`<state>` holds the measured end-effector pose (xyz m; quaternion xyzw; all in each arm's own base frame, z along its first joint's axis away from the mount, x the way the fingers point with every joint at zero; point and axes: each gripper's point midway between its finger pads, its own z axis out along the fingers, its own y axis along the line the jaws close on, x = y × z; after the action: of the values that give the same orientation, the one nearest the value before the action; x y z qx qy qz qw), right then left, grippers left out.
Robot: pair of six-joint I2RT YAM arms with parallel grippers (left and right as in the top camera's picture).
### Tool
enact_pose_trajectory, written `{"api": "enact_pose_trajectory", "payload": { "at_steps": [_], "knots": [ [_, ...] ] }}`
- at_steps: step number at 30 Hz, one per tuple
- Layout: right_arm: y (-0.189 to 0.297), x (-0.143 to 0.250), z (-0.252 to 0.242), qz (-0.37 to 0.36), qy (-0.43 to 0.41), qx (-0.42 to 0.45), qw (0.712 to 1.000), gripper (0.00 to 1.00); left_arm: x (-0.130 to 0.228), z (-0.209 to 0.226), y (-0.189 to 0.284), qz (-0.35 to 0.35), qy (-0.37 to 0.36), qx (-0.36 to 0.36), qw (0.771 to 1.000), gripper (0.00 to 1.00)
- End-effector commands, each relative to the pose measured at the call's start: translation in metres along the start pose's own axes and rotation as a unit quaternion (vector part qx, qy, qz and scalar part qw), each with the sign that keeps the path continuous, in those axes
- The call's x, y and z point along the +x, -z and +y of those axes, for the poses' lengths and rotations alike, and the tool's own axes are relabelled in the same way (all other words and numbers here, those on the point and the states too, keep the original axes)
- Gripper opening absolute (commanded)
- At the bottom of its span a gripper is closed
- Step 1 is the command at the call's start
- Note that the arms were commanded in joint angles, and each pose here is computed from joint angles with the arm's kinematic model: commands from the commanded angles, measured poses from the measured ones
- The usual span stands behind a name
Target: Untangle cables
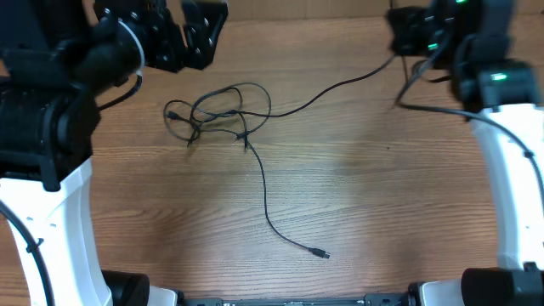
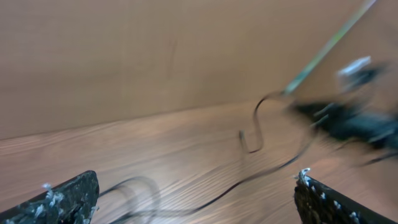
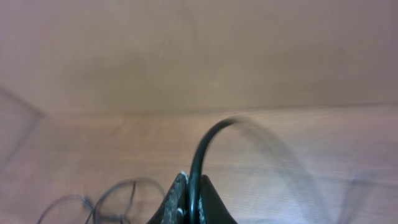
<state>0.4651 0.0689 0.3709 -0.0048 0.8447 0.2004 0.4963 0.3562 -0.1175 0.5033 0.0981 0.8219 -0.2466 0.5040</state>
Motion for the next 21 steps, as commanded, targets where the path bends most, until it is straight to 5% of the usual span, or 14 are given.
{"api": "enact_pose_trajectory", "payload": {
  "at_steps": [1,13,17,21],
  "knots": [
    [0.091,-0.089,0.031,-0.123,0.047,-0.009,0.991,0.04,0.008,0.007,0.001,0.015,-0.111,-0.054,0.992,1.00],
    [0.250,-0.181,0.117,-0.318,0.111,-0.067,0.939,0.04,0.058,-0.019,-0.052,0.118,-0.162,0.000,0.980,1.00],
    [0.265,-0.182,0.122,-0.328,0.132,-0.065,0.933,0.04,0.082,-0.027,-0.080,0.164,-0.184,0.015,0.969,1.00],
    [0.232,-0.177,0.076,-0.285,0.121,0.007,0.951,0.04,0.087,-0.022,-0.086,0.176,-0.198,-0.023,0.964,0.99]
  ]
}}
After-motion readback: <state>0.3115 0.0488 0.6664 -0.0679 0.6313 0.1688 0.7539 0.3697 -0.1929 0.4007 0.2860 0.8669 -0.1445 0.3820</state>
